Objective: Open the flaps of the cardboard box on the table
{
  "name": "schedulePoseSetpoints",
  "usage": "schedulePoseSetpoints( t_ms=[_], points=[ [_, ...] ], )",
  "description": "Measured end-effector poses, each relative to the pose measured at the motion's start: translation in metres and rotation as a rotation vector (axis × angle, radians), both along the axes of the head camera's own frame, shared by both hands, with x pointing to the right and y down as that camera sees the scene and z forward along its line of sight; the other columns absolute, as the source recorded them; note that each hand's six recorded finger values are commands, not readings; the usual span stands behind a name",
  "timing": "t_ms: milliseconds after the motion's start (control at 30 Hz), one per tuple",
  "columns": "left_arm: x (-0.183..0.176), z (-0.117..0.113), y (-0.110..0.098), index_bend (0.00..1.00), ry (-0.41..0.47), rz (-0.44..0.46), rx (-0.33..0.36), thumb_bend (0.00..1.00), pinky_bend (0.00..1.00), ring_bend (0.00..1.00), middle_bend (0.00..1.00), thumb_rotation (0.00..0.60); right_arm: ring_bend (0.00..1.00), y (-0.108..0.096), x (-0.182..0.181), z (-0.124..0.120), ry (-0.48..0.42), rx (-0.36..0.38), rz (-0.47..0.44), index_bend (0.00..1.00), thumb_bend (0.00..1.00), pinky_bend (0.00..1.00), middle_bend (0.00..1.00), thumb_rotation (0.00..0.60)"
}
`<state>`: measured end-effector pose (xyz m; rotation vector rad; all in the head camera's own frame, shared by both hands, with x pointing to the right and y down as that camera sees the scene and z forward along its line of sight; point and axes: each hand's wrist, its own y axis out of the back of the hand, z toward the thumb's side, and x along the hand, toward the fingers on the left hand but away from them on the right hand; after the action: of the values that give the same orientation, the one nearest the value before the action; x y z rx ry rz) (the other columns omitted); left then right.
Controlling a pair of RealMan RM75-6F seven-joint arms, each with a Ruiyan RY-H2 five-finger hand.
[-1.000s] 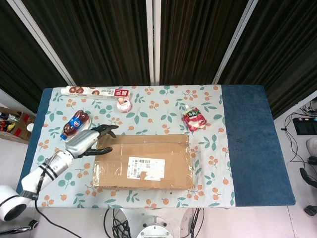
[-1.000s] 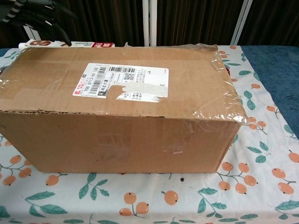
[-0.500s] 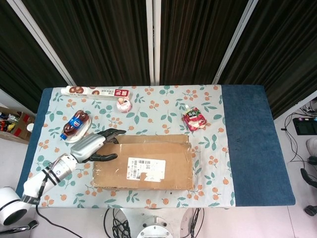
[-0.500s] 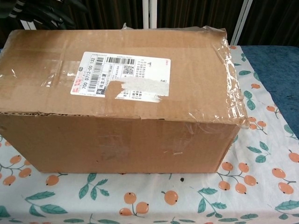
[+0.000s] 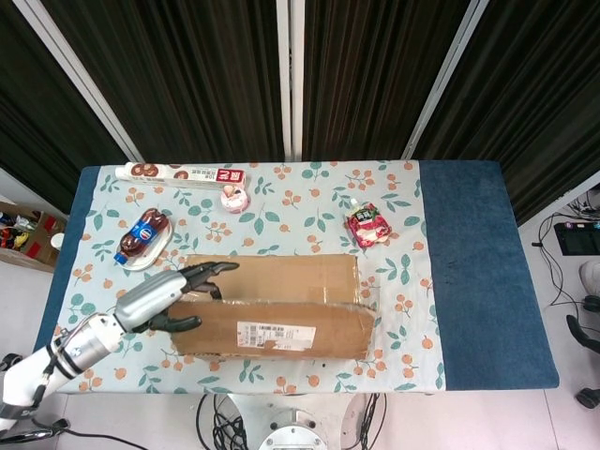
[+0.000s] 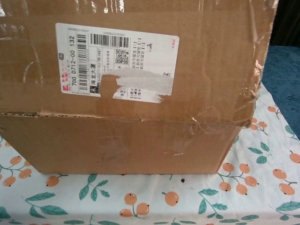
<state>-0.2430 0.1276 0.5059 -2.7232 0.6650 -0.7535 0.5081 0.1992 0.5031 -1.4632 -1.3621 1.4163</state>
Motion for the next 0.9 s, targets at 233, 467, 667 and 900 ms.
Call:
schedulePoseSetpoints(
  t_ms=[233,467,667,900],
  points=[
    [-0.009,-0.022,0.033,0.00,0.115,0.075,-0.149,0.00,0.16,0.17,0.56,0.001,0.00,-0.004,-0.006,0.002,-0.007,0.003,-0.023,0.00,0.18,0.00,0.00,0.600],
    [-0.029,-0.020,0.026,0.00,0.102,0.022,-0.144,0.00,0.17,0.12,0.27,0.000,0.00,-0.003,-0.010,0.003,-0.008,-0.001,-0.033,0.00,0.18,0.00,0.00,0.600],
    [-0.046,-0.011,0.010,0.00,-0.013,-0.045,0.047,0.00,0.17,0.09,0.10,0.279,0.00,-0.010,-0.022,0.001,-0.008,-0.004,-0.076,0.00,0.18,0.00,0.00,0.600],
    [-0.090,0.009,0.005,0.00,-0.314,-0.142,0.373,0.00,0.16,0.07,0.08,0.414,0.00,-0.035,-0.071,0.000,-0.092,-0.036,-0.219,0.00,0.18,0.00,0.00,0.600]
  ],
)
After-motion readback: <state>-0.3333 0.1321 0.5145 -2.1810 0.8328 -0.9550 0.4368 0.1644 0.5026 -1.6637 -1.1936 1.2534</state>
